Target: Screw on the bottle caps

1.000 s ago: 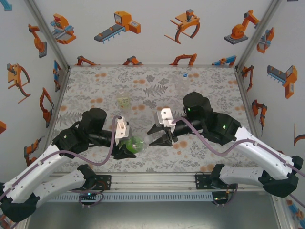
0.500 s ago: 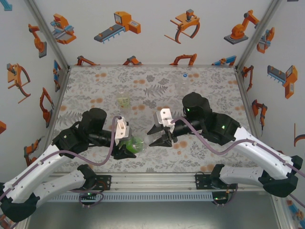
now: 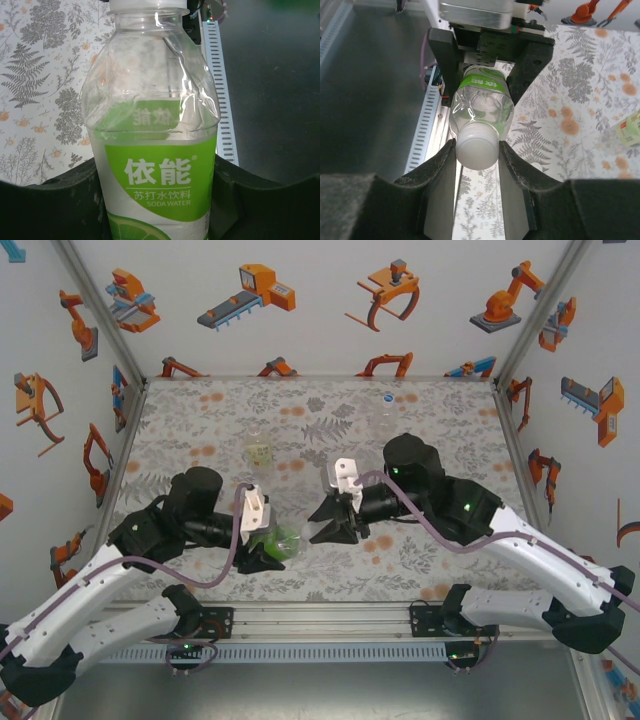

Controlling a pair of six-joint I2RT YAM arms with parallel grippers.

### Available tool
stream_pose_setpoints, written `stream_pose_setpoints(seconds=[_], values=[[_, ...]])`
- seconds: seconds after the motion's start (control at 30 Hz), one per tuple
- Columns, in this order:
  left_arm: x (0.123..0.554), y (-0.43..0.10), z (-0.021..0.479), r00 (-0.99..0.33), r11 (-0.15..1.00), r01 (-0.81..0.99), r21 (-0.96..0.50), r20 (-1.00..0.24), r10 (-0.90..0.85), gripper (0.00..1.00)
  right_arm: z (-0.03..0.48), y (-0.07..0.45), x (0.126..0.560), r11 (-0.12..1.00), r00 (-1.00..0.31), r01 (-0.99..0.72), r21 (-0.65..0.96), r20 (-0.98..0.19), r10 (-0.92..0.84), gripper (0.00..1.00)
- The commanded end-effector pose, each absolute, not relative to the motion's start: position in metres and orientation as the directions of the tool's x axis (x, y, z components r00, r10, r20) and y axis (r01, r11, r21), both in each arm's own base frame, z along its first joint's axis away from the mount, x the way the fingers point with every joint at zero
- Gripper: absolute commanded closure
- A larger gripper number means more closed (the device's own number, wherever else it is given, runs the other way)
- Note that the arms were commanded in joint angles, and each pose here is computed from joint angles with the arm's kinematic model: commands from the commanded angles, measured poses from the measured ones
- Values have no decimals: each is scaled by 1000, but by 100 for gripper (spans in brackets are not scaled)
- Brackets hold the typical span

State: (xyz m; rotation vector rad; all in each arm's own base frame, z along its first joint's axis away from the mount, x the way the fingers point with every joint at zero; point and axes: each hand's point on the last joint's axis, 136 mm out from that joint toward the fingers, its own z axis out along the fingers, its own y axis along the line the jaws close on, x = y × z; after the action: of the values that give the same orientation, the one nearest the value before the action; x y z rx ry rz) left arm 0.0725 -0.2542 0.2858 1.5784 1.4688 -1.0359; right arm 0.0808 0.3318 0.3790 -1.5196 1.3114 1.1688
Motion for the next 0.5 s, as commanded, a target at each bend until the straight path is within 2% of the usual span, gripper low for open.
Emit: stream_pose_setpoints(seconds=[0.0,0.13,0.2,0.3,0.47], values=[[82,-252,290,58,-28,998,51,-912,406,100,388,338,99,9,-252,-967,255,-948,-193,100],[91,-251,287,64,23,997,80,-909,412,100,380,336,120,199,-531,-840,505,-840,-111,100],[95,-251,287,70,42,995,95,-909,411,100,370,330,137,321,-682,-697,641,-731,-21,100],[100,-252,285,68,63,993,104,-906,419,100,348,322,152,420,-845,-435,797,-522,114,100],[112,-252,280,54,108,988,114,-892,448,100,317,300,158,482,-925,-32,875,-209,317,100]])
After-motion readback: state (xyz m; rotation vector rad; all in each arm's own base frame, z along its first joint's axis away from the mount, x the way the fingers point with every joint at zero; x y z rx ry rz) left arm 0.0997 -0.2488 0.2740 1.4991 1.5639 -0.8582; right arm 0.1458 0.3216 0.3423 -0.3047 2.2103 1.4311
